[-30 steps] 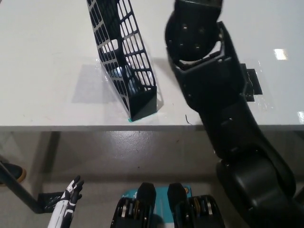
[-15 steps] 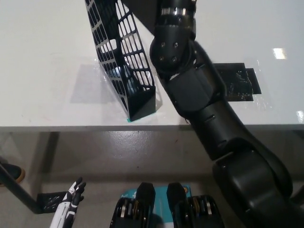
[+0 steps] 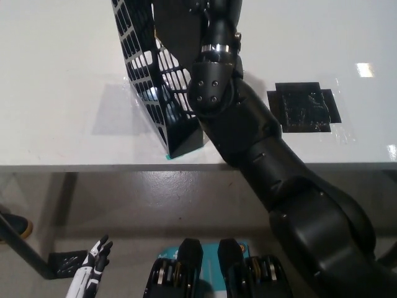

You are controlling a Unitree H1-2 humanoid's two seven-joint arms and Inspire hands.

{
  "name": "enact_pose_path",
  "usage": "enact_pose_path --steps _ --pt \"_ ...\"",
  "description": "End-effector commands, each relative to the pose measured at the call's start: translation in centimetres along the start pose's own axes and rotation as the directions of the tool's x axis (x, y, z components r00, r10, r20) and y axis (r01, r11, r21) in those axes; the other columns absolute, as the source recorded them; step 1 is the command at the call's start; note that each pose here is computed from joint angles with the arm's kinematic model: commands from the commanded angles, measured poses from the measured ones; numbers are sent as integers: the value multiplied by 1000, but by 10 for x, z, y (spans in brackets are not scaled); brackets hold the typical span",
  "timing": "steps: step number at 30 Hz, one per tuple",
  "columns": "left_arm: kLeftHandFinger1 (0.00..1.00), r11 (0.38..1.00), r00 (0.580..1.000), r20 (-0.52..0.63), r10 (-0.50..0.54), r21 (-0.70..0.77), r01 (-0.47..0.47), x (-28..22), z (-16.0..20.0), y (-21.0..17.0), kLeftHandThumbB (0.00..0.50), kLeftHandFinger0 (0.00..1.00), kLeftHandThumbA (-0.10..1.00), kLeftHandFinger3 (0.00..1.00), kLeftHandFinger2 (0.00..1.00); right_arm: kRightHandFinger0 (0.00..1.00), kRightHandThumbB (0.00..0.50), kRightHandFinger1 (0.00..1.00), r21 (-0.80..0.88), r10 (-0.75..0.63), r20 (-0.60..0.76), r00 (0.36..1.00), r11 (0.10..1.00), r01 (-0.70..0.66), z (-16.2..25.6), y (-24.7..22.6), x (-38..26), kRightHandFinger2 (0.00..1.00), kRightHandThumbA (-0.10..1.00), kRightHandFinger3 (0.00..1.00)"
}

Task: A notebook is kept standing on the table on the right hand side and a black shelf is kept on the left hand side and the robot uses its right hand to grab the notebook and places it in the shelf

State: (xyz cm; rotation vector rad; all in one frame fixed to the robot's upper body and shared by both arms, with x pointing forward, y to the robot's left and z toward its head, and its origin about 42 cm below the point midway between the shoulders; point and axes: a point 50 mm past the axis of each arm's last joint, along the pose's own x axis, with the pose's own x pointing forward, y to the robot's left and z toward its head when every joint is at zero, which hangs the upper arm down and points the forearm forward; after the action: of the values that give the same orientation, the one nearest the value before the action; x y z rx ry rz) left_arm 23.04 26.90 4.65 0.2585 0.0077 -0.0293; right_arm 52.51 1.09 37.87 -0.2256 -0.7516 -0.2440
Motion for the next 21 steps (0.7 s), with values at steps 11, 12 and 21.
enact_pose_path --steps 11,12,21 --pt "1000 1000 999 32 -15 20 15 1 2 3 180 1000 1000 1000 1000 0 90 0 144 -20 107 994 990 5 70 29 34 526 -100 586" --pt "1000 1000 999 32 -15 23 14 2 3 3 185 1000 1000 1000 1000 0 89 0 140 -4 82 997 990 -7 68 33 31 534 -100 594" --pt "1000 999 999 52 -1 33 -1 5 8 6 161 1000 1000 1000 1000 1000 300 1000 97 314 -128 941 948 -303 27 51 4 1000 758 1000"
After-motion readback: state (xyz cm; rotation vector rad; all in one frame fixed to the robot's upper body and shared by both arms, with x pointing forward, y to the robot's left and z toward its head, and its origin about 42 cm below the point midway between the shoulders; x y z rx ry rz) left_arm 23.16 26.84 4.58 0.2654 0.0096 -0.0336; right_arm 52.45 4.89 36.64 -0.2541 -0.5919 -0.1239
